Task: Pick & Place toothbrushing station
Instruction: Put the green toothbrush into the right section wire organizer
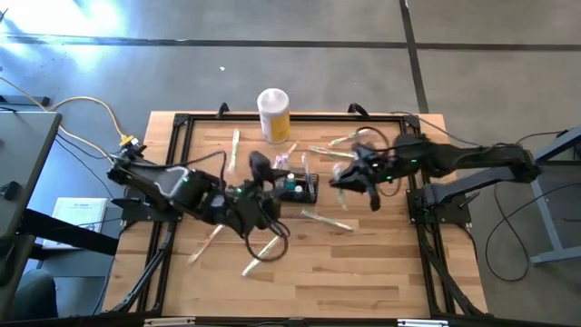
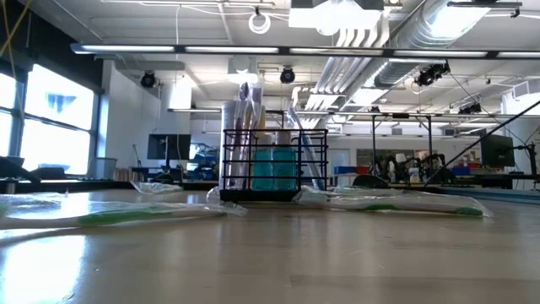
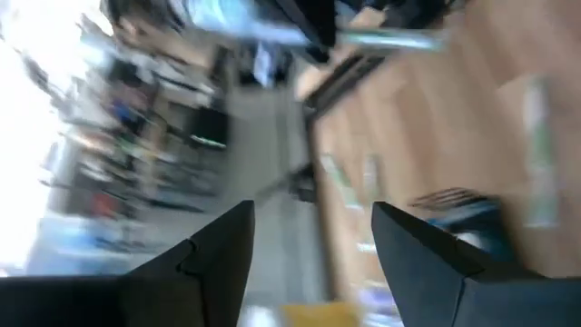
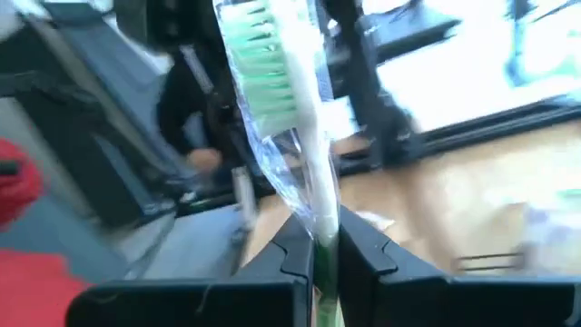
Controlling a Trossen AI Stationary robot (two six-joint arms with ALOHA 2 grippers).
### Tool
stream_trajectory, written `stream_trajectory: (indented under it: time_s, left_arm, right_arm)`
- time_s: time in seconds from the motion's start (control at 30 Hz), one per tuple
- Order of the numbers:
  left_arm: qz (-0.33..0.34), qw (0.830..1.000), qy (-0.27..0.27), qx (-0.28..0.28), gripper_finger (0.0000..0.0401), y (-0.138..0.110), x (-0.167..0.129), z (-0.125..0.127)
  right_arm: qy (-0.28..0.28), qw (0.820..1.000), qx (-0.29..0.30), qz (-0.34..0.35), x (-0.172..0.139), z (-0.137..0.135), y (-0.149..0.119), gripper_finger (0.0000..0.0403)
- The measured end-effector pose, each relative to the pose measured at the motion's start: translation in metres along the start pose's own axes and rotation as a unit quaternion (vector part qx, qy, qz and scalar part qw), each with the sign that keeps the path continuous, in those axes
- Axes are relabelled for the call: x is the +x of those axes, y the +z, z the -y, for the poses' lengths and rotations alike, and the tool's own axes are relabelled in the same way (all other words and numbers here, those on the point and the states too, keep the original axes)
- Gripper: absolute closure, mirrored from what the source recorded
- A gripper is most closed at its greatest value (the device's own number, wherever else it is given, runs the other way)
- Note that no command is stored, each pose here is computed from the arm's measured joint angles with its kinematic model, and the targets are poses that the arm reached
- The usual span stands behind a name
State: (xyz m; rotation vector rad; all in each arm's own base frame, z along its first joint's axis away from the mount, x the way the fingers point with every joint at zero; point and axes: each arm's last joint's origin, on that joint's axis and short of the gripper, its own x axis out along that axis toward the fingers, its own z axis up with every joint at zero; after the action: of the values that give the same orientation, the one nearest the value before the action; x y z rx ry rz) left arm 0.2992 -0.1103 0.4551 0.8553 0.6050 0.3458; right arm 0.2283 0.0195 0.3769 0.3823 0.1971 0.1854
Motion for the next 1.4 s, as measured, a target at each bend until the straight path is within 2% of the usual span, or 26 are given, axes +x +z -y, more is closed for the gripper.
stream_trajectory:
  time_s: [0.1, 0.17, 0.27, 0.37, 0.5, 0.67, 0.77, 0.87, 0.97, 1.27, 1.4]
  left_arm:
    - [-0.019, 0.994, -0.053, -0.093, 0.0185, -0.021, -0.01, -0.014]
    - [-0.039, 0.983, -0.087, -0.155, 0.0185, -0.034, -0.013, -0.023]
    - [-0.069, 0.956, -0.152, -0.24, 0.0185, -0.047, -0.013, -0.03]
    - [-0.072, 0.934, -0.2, -0.287, 0.0185, -0.049, -0.009, -0.031]
    - [-0.056, 0.926, -0.241, -0.285, 0.0185, -0.046, -0.002, -0.02]
    - [-0.048, 0.918, -0.275, -0.282, 0.0185, -0.045, 0.013, 0.001]
    - [-0.036, 0.91, -0.294, -0.289, 0.0185, -0.043, 0.02, 0.008]
    - [-0.027, 0.902, -0.31, -0.298, 0.0185, -0.042, 0.022, 0.01]
    - [-0.03, 0.896, -0.319, -0.307, 0.0185, -0.044, 0.026, 0.008]
    - [-0.039, 0.885, -0.341, -0.316, 0.0185, -0.045, 0.025, 0.009]
    - [-0.047, 0.881, -0.349, -0.316, 0.0185, -0.046, 0.024, 0.01]
  right_arm:
    - [-0.041, 0.999, -0.032, 0.012, -0.021, -0.008, 0.001, 0.0388]
    - [-0.074, 0.995, -0.062, 0.019, -0.035, -0.012, 0.0, 0.0388]
    - [-0.146, 0.982, -0.117, 0.015, -0.054, -0.015, -0.003, 0.0388]
    - [-0.185, 0.976, -0.112, 0.016, -0.067, -0.016, -0.007, 0.0388]
    - [-0.169, 0.979, -0.108, 0.036, -0.071, -0.014, -0.016, 0.0388]
    - [-0.123, 0.986, -0.089, 0.064, -0.057, -0.002, -0.05, 0.0385]
    - [-0.069, 0.988, -0.083, 0.115, -0.051, 0.004, -0.07, 0.0381]
    - [-0.033, 0.977, -0.109, 0.182, -0.046, 0.01, -0.083, 0.0383]
    - [-0.044, 0.967, -0.148, 0.201, -0.036, 0.021, -0.096, 0.0388]
    - [-0.107, 0.964, -0.149, 0.193, -0.004, 0.058, -0.105, 0.0377]
    - [-0.089, 0.964, -0.15, 0.199, 0.002, 0.077, -0.101, 0.0389]
